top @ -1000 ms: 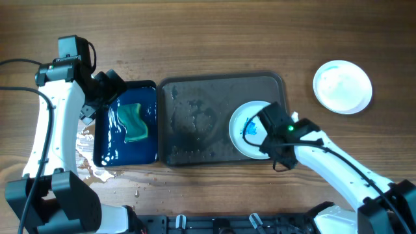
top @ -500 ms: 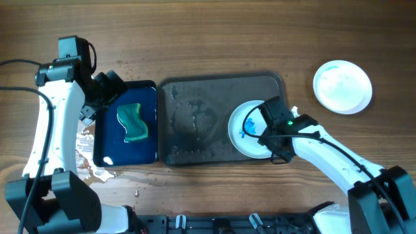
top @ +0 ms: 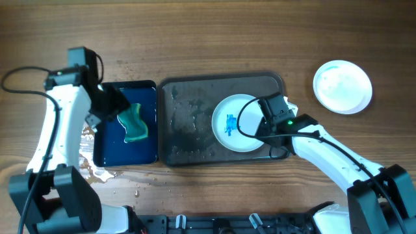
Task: Clean dirty plates on tray and stack at the side
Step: 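Drag the lower-right dirty plate with the right gripper to the tray center, then grasp the sponge with the left gripper and bring it to the plate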
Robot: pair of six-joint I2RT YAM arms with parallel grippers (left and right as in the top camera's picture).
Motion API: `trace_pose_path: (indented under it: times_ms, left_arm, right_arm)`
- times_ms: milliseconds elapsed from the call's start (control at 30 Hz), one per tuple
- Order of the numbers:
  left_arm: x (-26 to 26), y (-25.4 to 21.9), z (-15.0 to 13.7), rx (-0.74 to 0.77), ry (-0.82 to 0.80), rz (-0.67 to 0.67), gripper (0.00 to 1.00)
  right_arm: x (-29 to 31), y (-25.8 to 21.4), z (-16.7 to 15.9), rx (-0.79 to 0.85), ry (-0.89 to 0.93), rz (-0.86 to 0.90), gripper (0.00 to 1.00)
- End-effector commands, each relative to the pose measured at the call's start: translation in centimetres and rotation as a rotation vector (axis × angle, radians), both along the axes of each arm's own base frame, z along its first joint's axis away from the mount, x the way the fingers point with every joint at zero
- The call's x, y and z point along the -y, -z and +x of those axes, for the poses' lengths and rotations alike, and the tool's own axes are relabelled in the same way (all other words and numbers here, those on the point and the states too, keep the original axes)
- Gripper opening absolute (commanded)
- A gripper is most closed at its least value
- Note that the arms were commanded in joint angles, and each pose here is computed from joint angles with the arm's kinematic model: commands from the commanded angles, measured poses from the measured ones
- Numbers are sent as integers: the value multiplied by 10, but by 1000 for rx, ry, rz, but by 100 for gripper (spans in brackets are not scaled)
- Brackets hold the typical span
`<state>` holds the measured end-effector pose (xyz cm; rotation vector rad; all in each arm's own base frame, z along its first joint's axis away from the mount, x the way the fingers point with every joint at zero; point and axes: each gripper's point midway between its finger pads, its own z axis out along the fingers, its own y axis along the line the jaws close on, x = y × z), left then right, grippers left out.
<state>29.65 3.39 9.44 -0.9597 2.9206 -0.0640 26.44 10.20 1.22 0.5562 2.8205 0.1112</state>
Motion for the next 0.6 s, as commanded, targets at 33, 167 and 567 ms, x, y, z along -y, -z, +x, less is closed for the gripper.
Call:
trace_pose_path:
  times_ms: [33, 167, 567]
  left_arm:
    - [28, 44, -28, -85, 120, -24, 83]
    - [29, 61, -14, -4, 130, -13, 72]
    - [27, 98, 4, -17, 128, -7, 4]
  right_arm:
    - [-5, 5, -4, -24, -50, 16, 4]
    - [-9, 5, -6, -34, -81, 34, 4]
    - [-13, 5, -8, -44, -88, 57, 5]
